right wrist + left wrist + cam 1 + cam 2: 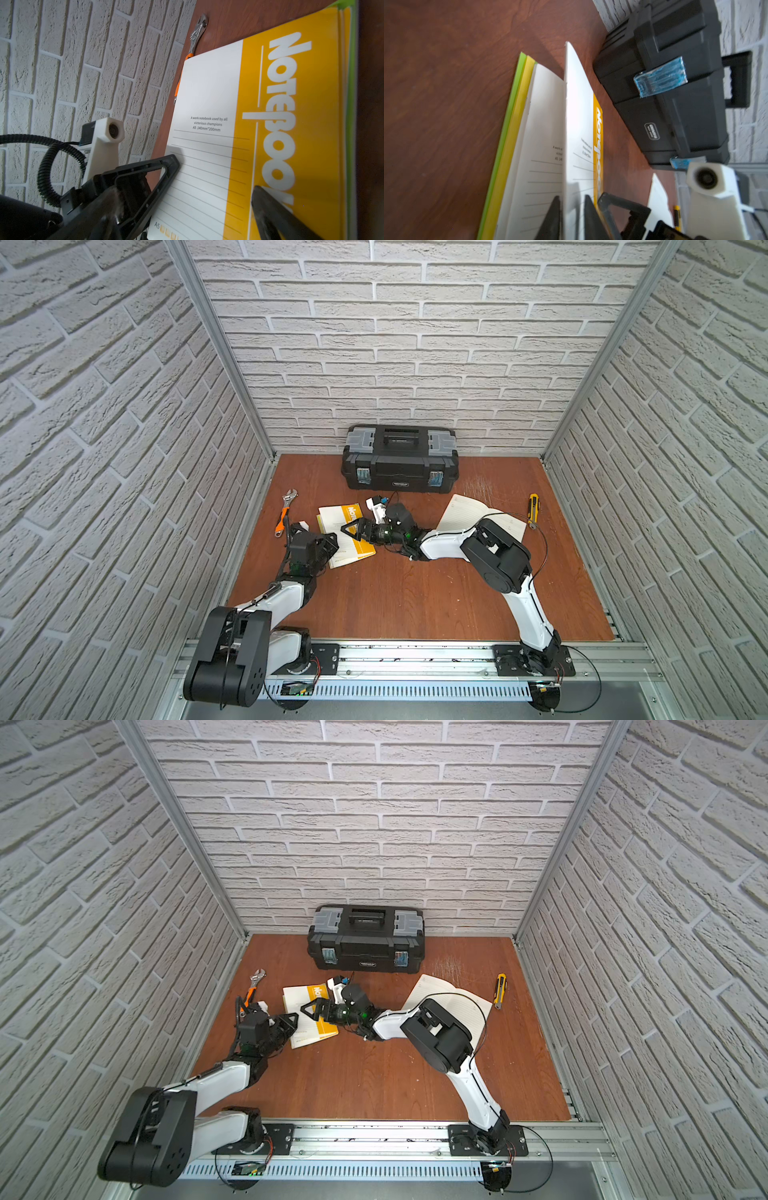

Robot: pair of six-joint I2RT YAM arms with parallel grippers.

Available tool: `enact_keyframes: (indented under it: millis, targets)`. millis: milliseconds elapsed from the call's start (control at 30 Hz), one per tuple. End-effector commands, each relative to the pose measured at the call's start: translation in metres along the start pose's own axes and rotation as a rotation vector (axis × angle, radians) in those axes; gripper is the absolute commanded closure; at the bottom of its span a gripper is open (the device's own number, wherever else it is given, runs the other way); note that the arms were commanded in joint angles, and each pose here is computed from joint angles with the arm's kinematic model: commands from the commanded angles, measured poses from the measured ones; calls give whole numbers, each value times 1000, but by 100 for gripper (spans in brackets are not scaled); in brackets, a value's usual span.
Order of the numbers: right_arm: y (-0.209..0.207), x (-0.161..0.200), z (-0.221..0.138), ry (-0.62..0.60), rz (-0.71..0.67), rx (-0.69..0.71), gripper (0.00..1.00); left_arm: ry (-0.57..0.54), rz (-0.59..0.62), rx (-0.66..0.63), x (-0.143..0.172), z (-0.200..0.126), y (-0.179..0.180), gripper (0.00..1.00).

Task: Close the notebook
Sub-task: Place the notebook at the notebook.

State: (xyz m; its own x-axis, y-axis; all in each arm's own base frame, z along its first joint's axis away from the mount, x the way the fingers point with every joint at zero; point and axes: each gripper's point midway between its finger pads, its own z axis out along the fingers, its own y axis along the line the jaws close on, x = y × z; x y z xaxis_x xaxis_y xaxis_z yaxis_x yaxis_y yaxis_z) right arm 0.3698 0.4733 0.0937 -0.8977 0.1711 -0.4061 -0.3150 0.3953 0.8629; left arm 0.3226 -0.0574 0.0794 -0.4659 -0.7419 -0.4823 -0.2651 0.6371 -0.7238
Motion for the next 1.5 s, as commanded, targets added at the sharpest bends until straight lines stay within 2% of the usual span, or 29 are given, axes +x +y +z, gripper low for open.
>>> enact_keyframes:
  millis: [0,200,533,733,1233,1467]
  targets:
    - [-2,7,4,3,0,-19,0,0,58,-44,-2,-2,4,55]
    - [-10,11,2,4,11,-5,0,16,58,-58,4,-5,10,48]
    - [-6,9,2,0,9,-15,0,27,126,-59,1,-24,2,48]
    - [12,1,-3,-13,-10,-54,0,63,148,-42,12,-30,5,47]
    - [73,-26,-22,-56,-79,-137,0,53,166,-25,12,-40,2,45]
    - [81,-29,-27,-55,-106,-129,0,48,170,-23,10,-39,1,44]
